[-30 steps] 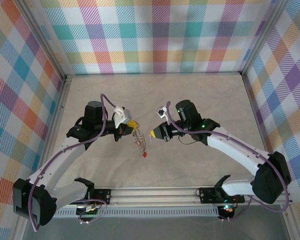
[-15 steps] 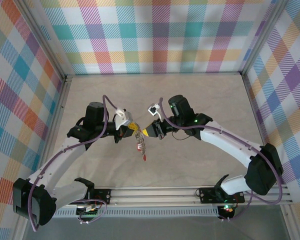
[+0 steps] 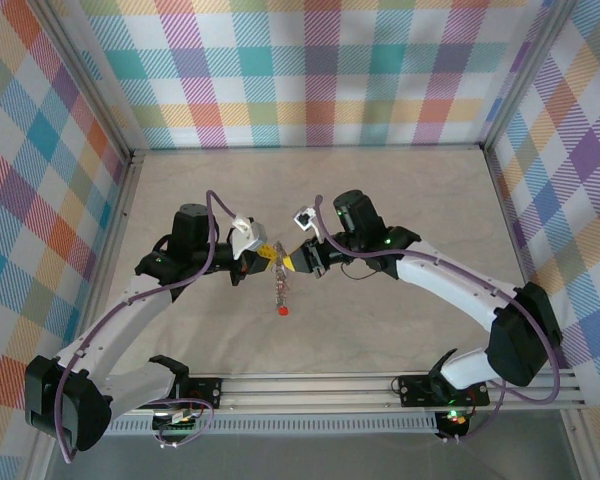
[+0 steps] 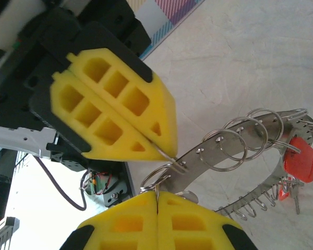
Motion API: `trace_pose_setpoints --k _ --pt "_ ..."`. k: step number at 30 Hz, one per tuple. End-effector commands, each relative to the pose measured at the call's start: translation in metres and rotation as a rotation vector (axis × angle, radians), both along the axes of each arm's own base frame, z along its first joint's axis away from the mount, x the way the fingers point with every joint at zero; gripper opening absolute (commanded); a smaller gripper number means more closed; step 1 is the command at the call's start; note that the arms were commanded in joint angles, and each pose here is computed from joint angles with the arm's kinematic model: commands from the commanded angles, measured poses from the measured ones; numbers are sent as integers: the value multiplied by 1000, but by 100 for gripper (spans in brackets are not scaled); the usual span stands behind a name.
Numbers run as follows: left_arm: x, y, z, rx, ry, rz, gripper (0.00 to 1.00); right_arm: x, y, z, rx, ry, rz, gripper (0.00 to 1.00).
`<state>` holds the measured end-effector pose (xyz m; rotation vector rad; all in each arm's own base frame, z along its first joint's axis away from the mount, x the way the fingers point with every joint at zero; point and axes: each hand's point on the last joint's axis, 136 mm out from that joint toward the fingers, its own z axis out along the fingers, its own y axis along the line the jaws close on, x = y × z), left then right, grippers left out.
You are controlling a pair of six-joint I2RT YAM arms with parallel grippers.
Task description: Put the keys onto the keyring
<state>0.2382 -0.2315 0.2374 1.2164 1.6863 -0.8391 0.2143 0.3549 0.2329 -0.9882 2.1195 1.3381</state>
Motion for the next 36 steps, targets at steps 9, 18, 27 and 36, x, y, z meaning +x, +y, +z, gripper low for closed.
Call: trace_pose_setpoints --k 9,18,27,36 --pt "4 -5 16 -59 -39 28 0 13 7 18 58 -60 -61 0" --pt "5 -5 16 -67 -29 41 0 22 3 17 54 -85 -124 0" --pt "6 -6 13 -64 -30 43 0 24 2 18 58 -87 -139 0" --pt "8 -7 8 -44 -6 48 0 22 3 22 81 -78 -134 0"
